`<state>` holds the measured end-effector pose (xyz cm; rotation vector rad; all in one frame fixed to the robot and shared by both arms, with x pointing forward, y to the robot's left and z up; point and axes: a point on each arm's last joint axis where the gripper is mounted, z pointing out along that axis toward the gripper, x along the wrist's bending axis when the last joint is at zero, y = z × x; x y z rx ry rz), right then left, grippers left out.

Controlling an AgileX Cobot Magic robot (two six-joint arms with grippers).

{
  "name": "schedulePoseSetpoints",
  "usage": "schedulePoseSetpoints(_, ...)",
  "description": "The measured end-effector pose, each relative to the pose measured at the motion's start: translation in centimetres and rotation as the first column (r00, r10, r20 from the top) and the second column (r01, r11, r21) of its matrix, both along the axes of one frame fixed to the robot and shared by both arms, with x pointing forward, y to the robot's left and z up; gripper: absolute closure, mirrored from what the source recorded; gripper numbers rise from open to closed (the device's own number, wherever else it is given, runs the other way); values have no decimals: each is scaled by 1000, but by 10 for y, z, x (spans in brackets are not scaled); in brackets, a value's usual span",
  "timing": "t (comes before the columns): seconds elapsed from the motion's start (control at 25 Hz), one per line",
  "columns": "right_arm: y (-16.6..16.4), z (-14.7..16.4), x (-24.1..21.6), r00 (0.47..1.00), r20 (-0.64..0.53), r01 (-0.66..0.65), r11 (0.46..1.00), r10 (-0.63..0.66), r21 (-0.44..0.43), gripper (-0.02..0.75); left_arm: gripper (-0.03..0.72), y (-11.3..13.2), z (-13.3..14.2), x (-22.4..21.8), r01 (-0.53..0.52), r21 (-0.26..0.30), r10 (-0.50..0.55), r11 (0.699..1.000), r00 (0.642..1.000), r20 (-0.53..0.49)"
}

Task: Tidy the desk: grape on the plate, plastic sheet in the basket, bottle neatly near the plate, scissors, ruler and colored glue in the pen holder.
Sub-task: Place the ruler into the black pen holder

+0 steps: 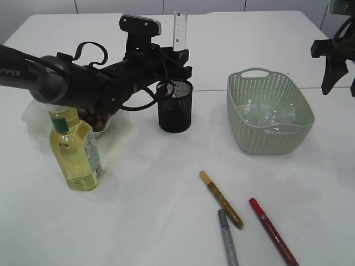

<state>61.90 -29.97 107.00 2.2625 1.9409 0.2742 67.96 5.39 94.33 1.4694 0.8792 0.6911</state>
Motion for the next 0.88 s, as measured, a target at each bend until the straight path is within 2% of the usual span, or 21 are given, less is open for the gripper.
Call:
schedulePoseSetpoints(0.12, 0, 0, 0, 1000, 0, 0, 1000, 0, 0, 340, 390, 0, 0, 0, 0, 3, 0, 1000, 1000, -4)
schedulePoseSetpoints(0.4, 0, 0, 0, 1000, 0, 0, 1000, 0, 0, 340, 309, 0, -2, 0, -3, 15, 3, 1000, 1000, -23)
schedulePoseSetpoints(0.88, 0, 0, 0, 1000, 0, 0, 1000, 0, 0, 340, 305, 0, -2, 0, -2, 17, 2, 1000, 1000, -22)
